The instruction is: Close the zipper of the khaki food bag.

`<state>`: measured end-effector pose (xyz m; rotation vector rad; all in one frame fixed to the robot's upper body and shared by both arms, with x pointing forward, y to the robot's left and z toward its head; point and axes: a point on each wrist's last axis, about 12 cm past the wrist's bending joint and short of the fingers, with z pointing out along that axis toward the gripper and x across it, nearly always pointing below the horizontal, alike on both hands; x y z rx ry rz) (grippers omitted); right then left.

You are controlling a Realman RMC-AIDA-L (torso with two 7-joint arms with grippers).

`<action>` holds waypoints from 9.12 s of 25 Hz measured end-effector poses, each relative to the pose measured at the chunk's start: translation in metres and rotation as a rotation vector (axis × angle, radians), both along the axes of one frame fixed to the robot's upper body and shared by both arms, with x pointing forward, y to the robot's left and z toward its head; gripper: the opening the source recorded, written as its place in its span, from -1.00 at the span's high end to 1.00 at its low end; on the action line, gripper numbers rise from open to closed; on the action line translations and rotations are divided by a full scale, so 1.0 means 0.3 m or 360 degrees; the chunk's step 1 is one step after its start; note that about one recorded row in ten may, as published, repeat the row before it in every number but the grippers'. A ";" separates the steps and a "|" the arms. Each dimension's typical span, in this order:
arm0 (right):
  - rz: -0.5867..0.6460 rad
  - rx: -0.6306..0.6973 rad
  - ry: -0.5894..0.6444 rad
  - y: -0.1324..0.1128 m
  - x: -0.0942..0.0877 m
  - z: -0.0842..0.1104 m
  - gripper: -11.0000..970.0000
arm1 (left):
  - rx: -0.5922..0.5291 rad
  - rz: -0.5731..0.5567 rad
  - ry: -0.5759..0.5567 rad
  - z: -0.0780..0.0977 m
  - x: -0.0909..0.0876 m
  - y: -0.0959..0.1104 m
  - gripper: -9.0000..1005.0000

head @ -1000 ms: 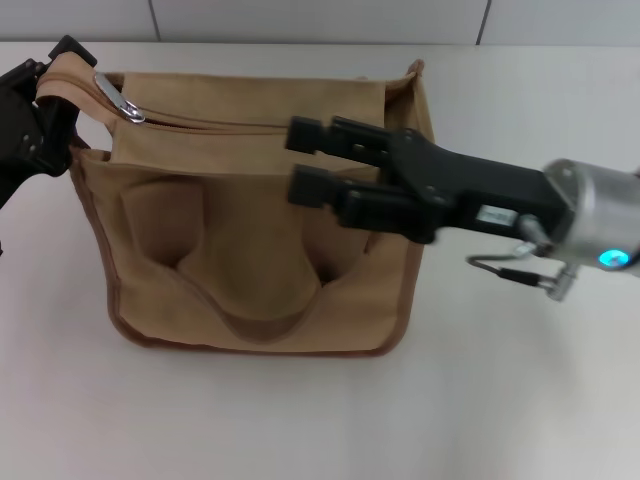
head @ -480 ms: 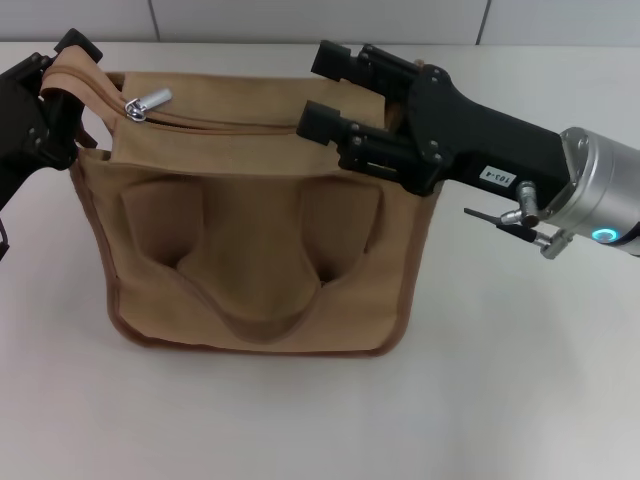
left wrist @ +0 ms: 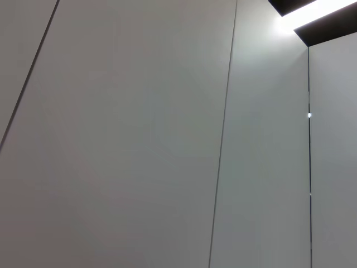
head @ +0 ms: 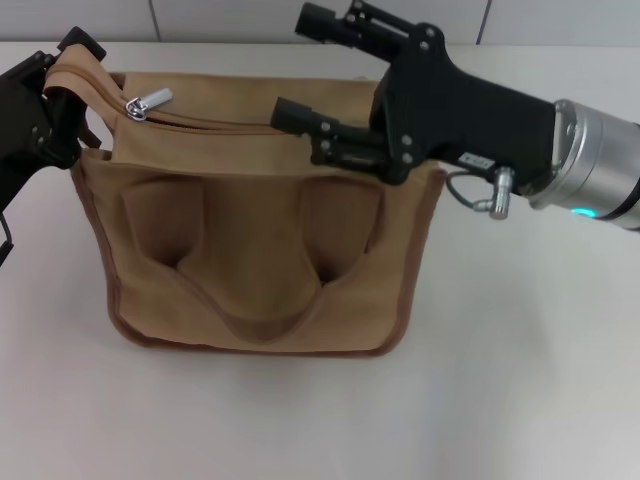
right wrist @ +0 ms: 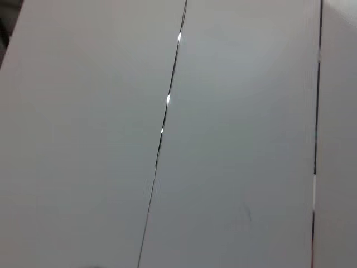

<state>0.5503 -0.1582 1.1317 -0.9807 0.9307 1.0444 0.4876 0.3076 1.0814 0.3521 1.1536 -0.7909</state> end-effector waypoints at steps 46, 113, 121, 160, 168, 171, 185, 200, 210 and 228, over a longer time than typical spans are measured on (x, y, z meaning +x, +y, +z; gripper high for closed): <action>0.0584 0.0398 0.2679 0.157 0.069 -0.007 -0.59 | -0.0114 -0.0125 -0.0159 0.055 0.039 -0.063 0.94; 0.0454 0.0279 0.2635 0.269 0.090 -0.003 -0.59 | -0.0145 -0.0122 -0.0175 0.060 0.049 -0.077 0.94; 0.0420 0.0284 0.2652 0.261 0.091 -0.017 -0.59 | -0.0163 -0.0148 -0.0179 0.067 0.063 -0.096 0.94; 0.0449 0.0283 0.2599 0.292 0.104 0.018 -0.56 | -0.0169 -0.0153 -0.0171 0.065 0.073 -0.114 0.94; 0.0418 0.0190 0.2584 0.324 0.110 0.022 -0.34 | -0.0166 -0.0160 -0.0168 0.065 0.074 -0.117 0.94; 0.0431 0.0159 0.2575 0.338 0.109 0.029 -0.12 | -0.0166 -0.0159 -0.0168 0.065 0.074 -0.116 0.94; 0.0400 0.0168 0.2601 0.325 0.112 0.015 0.65 | -0.0168 -0.0154 -0.0161 0.061 0.070 -0.114 0.94; 0.0361 0.0182 0.2572 0.296 0.105 -0.011 0.81 | -0.0168 -0.0148 -0.0156 0.058 0.066 -0.111 0.94; 0.0351 0.0244 0.2502 0.271 0.106 -0.012 0.98 | -0.0169 -0.0138 -0.0151 0.055 0.063 -0.107 0.94; -0.0099 -0.0010 0.0165 0.149 0.011 0.011 0.46 | -0.0178 -0.0130 -0.0129 0.054 0.068 -0.107 0.94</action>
